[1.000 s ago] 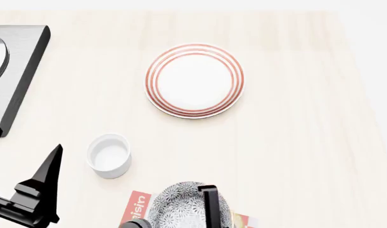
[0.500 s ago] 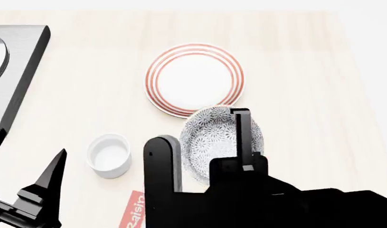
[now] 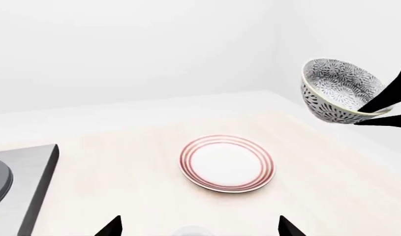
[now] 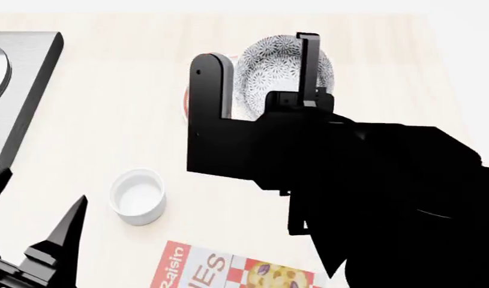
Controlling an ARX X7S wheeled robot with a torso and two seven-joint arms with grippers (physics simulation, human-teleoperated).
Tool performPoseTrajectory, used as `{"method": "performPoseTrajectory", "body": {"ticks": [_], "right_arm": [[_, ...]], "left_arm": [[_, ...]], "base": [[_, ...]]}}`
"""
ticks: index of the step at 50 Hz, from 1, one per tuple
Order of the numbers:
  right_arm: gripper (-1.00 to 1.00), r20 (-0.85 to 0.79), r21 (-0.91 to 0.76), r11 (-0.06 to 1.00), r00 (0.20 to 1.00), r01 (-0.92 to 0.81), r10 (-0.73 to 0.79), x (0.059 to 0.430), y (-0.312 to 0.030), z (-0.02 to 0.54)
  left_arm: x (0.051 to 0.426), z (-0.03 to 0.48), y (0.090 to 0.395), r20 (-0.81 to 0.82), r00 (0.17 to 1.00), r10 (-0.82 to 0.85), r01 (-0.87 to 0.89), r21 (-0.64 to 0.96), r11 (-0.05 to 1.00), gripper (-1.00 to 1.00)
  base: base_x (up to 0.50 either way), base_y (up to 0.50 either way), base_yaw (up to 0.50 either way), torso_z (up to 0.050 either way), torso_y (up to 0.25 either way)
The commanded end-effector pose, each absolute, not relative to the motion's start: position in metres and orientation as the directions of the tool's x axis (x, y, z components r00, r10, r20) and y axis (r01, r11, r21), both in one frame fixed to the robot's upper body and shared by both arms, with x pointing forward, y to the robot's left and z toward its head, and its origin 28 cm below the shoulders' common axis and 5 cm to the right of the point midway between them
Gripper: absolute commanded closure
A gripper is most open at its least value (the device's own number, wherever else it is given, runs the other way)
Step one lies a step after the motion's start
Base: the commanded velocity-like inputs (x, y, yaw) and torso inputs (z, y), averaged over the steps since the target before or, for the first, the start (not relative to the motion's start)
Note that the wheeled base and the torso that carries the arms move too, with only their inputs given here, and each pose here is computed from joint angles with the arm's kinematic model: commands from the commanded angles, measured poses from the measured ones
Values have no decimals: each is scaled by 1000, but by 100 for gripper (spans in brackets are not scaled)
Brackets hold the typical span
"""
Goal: Pick the akita bowl on the cookies box and place it on the plate.
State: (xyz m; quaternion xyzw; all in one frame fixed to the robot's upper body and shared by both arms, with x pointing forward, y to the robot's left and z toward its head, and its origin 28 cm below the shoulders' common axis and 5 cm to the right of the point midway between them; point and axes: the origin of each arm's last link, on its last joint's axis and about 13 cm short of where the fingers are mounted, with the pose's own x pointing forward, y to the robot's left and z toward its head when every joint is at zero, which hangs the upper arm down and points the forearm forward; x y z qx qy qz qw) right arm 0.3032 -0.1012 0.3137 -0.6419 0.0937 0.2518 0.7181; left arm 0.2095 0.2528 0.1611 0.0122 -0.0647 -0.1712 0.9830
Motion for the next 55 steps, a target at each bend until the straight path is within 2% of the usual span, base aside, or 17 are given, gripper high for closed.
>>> {"method": "performPoseTrajectory", "body": {"ticks": [1, 20, 46, 55], "right_arm": [[100, -326, -934, 75, 919, -349, 224, 339, -95, 326], [100, -288, -949, 65, 930, -310, 229, 375, -73, 309], [100, -142, -969, 176, 971, -176, 191, 433, -56, 302], [100, -130, -969, 181, 972, -166, 195, 433, -53, 290]], "left_arm": [[209, 159, 252, 116, 931, -347, 343, 50, 938, -100], [209, 157, 252, 113, 927, -357, 353, 50, 934, -100], [207, 156, 253, 114, 922, -371, 368, 50, 928, -100], [207, 154, 252, 108, 918, -382, 379, 48, 924, -100]], "base": [[0, 0, 0, 0, 0], [0, 0, 0, 0, 1], [0, 0, 0, 0, 0], [0, 0, 0, 0, 0]]}}
